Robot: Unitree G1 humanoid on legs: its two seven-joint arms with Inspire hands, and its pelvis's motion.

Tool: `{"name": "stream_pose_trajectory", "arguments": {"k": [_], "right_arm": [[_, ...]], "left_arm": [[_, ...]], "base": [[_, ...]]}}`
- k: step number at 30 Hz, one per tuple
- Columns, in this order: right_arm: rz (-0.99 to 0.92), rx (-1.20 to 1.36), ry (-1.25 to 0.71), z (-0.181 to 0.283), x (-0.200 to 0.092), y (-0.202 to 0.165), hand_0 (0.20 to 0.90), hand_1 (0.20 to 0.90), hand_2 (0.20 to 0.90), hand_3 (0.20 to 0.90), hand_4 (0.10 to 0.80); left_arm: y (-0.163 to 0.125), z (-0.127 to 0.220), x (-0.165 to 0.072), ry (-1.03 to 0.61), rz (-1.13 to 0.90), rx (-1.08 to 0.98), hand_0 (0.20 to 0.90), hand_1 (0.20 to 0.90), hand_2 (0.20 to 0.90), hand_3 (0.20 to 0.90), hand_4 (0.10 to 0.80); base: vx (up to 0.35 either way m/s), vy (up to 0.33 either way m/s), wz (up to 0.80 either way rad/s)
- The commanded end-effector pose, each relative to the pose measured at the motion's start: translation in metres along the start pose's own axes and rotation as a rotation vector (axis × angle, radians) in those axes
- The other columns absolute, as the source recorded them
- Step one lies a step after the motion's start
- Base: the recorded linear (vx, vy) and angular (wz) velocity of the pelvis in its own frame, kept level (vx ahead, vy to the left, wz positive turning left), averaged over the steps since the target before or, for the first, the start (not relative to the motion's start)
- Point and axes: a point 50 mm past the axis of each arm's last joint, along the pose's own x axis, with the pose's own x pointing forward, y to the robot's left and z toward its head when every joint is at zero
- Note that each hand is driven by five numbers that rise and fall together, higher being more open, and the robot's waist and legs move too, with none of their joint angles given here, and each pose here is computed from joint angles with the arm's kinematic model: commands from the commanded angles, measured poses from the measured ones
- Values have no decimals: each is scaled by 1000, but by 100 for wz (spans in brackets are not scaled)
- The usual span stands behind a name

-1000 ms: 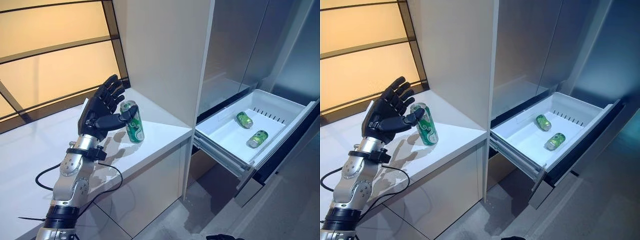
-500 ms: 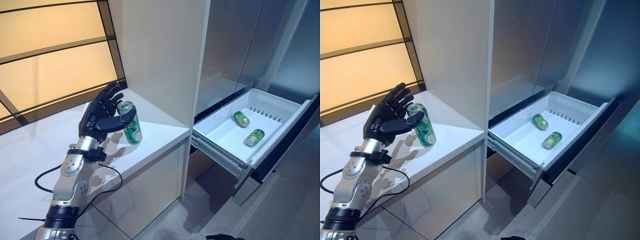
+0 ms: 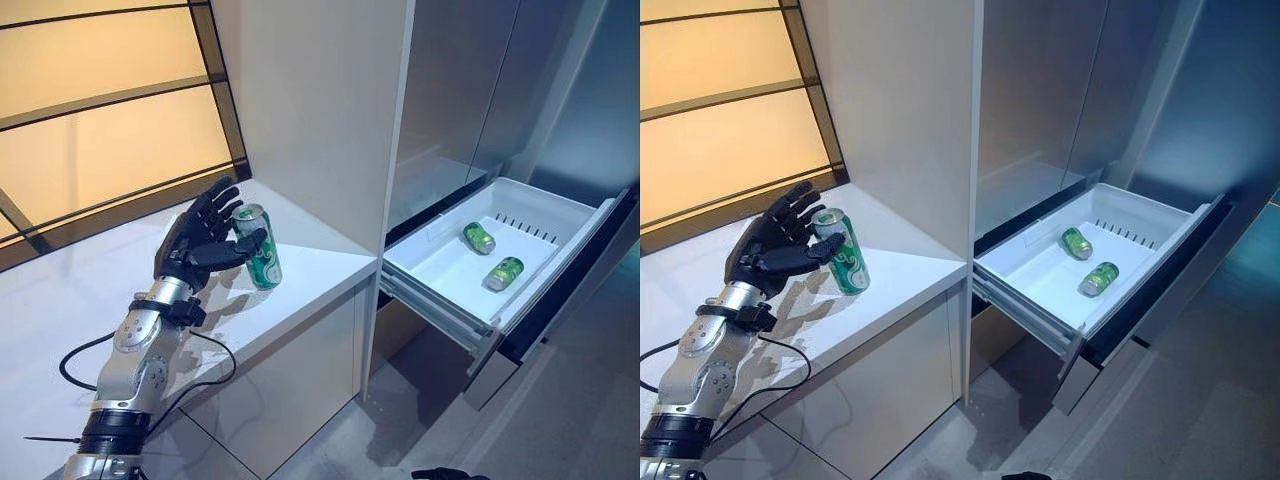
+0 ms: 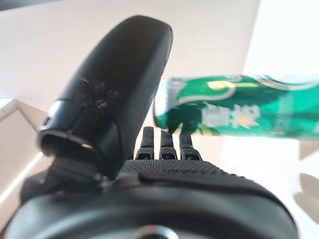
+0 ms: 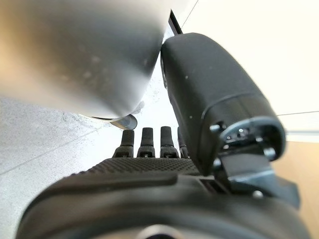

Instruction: Put drinks into fridge and close the fridge

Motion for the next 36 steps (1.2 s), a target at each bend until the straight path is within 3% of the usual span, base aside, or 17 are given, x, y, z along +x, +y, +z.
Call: {"name": "stream_pose_trajectory", "arguments": {"k": [1,36], "right_arm": [[44,-68,124,-27,-1,3,900,900,900,900,800],[41,-39,122,-29,-1,4,900,900,900,900,800]], "left_arm": [[7,76,27,-293,-8,71,900,900,900,900,800],[11,85,44,-253,-44,94,900,900,900,900,800]], "base": [[0,0,0],[10,-1,-3]]}}
